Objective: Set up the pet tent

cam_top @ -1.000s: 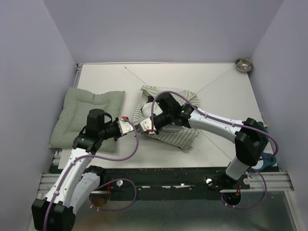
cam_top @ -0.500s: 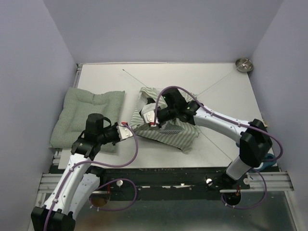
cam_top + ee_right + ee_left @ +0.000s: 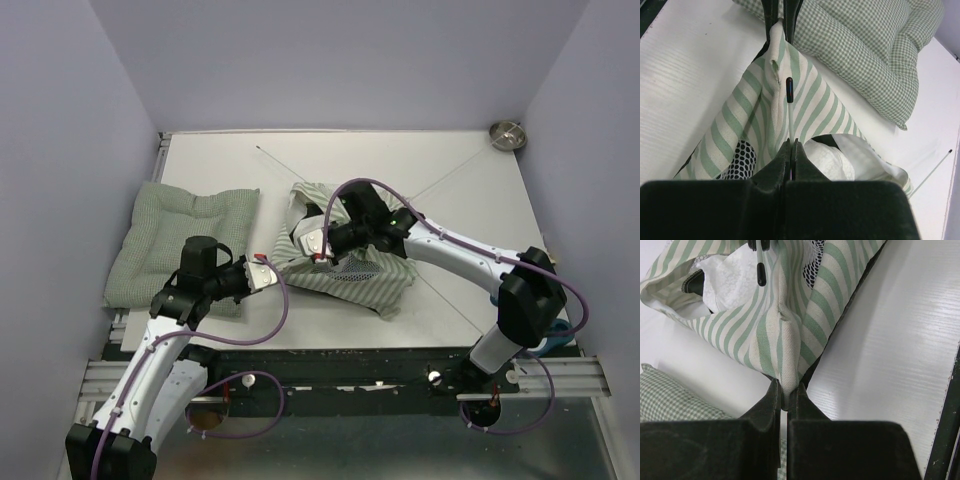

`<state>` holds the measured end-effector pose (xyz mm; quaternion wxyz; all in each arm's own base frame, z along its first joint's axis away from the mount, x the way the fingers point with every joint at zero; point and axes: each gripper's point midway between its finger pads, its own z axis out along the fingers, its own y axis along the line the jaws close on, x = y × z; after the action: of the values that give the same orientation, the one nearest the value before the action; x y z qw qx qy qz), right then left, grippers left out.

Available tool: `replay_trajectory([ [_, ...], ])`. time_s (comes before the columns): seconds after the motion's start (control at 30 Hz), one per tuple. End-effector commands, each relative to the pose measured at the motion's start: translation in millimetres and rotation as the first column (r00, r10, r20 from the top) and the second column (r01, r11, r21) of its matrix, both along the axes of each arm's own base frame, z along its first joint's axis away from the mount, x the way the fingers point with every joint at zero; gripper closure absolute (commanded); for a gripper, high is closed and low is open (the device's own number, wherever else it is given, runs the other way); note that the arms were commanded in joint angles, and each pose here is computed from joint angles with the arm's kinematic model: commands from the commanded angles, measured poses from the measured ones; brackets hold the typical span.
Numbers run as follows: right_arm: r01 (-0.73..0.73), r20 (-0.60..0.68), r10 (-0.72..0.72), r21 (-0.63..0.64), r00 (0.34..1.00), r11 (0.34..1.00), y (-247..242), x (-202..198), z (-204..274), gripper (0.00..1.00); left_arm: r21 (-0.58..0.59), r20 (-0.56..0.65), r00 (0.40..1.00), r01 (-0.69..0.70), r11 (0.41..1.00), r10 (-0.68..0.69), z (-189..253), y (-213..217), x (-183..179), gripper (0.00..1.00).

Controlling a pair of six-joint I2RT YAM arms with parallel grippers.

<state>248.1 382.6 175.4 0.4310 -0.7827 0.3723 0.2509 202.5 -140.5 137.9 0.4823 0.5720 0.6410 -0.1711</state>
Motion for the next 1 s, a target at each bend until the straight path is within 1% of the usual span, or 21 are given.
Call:
replay_trajectory([
  [0.0,-0.026,-0.02,0.025,-0.028,0.999,0.999,-0.2,-9.7,-8.8,0.99,-0.012,0.028,1.0,-0.007,1.0,0.007,11.6,-0.4,5.4,1.0],
  [0.17,-0.032,-0.025,0.031,-0.05,0.999,0.998,4.7,-12.7,-17.7,0.99,-0.016,0.034,0.999,-0.006,1.0,0.006,13.4,-0.9,6.1,1.0],
  [0.6,-0.029,-0.014,0.028,-0.059,1.0,0.998,17.5,-8.1,-19.3,0.99,-0.009,0.034,0.999,0.003,1.0,-0.002,12.8,-1.3,7.1,1.0],
  [0.97,-0.043,-0.013,0.042,-0.058,0.999,0.997,26.3,-14.0,-17.6,0.99,-0.005,0.037,0.999,0.016,1.0,-0.016,13.2,-2.0,6.2,1.0],
])
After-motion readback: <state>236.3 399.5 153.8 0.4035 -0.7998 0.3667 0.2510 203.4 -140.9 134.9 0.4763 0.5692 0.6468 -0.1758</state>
